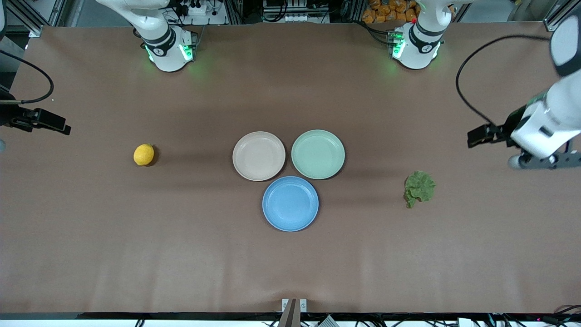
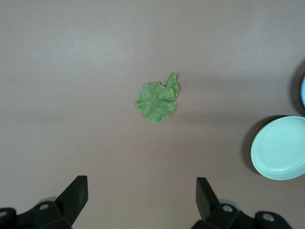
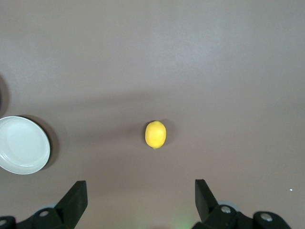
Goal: Place lemon and lettuce in plates
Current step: 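Move the left gripper down over the green lettuce leaf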
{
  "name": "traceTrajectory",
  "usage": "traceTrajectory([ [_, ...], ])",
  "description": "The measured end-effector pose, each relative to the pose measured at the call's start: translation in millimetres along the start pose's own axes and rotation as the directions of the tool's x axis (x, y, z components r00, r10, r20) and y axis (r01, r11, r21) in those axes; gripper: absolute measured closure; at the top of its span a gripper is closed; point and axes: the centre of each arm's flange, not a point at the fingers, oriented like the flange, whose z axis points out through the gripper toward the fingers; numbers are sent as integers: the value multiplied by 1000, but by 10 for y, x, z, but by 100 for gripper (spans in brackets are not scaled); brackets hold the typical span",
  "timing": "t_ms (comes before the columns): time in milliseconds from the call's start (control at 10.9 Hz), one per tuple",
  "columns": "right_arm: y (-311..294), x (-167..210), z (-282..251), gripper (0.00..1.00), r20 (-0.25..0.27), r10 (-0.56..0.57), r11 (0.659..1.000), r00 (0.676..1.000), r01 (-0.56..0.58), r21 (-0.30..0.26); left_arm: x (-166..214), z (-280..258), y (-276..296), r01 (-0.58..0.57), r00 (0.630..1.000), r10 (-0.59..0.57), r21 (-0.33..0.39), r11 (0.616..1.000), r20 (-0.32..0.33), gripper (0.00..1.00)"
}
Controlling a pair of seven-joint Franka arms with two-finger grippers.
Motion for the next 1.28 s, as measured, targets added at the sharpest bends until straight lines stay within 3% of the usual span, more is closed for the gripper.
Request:
traceTrajectory([
  [183, 6, 0, 5, 0, 1, 1, 1000, 1000, -1, 0, 245, 487, -54, 8, 999, -8, -6, 1000, 42, 0],
  [457, 16, -1, 46, 0, 11, 3, 1000, 1000, -3, 0, 561, 1512, -20, 6, 999, -5, -23, 1000, 37, 0],
  [822, 16, 4, 81, 0, 12, 3, 1000, 1000, -3, -1, 680, 2678, 45, 2, 995, 2, -37, 999, 102, 0],
  [1279, 23, -158, 258, 0, -14, 4, 1000, 1000, -4, 0, 759, 3291, 158, -3, 993, 8, -48, 999, 117, 0],
])
